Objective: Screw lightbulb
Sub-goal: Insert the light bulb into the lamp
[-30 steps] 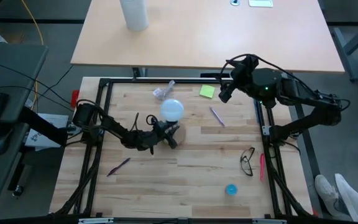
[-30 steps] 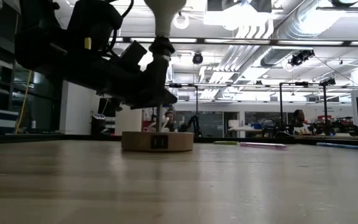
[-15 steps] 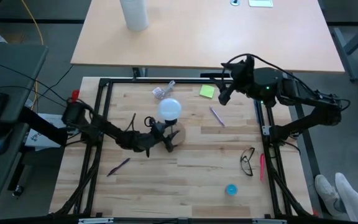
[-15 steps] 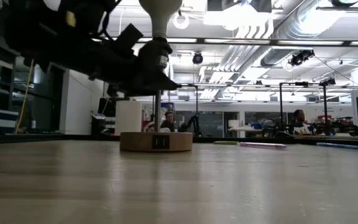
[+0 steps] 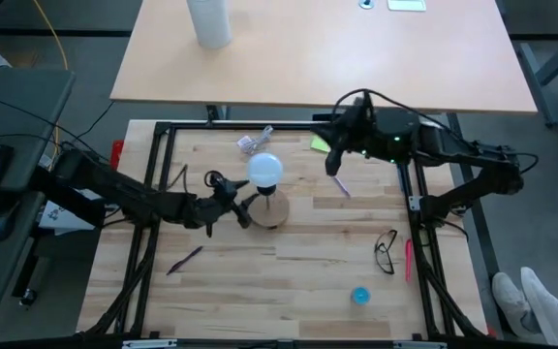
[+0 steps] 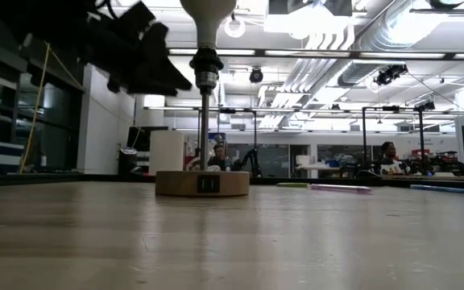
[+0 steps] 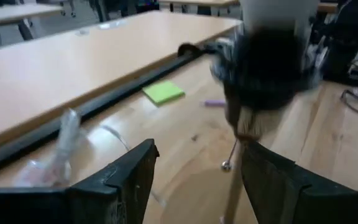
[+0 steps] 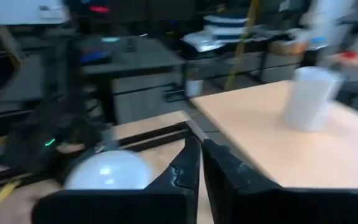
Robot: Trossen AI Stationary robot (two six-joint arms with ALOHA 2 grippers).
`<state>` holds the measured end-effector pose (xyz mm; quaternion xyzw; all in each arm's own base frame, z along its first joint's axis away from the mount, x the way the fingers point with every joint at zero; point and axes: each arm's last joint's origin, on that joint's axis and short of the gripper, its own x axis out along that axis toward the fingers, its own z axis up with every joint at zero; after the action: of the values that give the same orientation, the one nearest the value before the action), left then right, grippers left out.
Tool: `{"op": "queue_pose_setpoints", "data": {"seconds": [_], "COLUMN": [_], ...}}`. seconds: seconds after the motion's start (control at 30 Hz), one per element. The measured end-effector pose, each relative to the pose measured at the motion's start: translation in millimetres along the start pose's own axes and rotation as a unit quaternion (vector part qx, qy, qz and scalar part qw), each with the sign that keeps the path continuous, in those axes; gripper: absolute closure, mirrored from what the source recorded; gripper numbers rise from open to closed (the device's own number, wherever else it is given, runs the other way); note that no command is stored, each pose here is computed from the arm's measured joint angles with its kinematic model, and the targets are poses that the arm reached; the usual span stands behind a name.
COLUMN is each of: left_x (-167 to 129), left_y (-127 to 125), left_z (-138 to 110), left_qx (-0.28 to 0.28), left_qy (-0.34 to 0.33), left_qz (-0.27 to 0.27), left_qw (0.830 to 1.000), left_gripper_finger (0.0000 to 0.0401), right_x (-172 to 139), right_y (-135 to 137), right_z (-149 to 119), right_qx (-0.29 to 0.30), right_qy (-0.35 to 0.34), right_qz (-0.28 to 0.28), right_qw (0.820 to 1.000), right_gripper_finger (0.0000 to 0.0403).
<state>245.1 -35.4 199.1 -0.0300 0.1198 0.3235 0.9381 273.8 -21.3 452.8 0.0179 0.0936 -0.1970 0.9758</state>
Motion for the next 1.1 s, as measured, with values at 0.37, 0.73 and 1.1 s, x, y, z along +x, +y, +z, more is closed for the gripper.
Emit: {"op": "queue_pose_setpoints", "data": {"seconds": [0.37, 0.73, 1.1], "left_x": [-56, -70, -13], "left_y": [48, 67, 49], "left_z": [71, 172, 244], "left_qx": [-0.078, -0.055, -0.004], "left_qy": [-0.095, -0.12, 0.132], "left_qz": [-0.005, -0.071, -0.214], "left_qw": [0.992, 0.989, 0.968], "left_gripper_finger": [0.0237, 0.04, 0.0401], "right_x": [37, 37, 31], "right_y": [21, 20, 37], "right_z": [-12, -41, -78], "right_qx": [0.055, 0.035, -0.001], "right_qy": [0.015, 0.149, 0.241], "right_qz": [0.139, 0.108, 0.103], "right_qw": [0.989, 0.982, 0.965], "right_gripper_finger": [0.0402, 0.0403, 0.0403]}}
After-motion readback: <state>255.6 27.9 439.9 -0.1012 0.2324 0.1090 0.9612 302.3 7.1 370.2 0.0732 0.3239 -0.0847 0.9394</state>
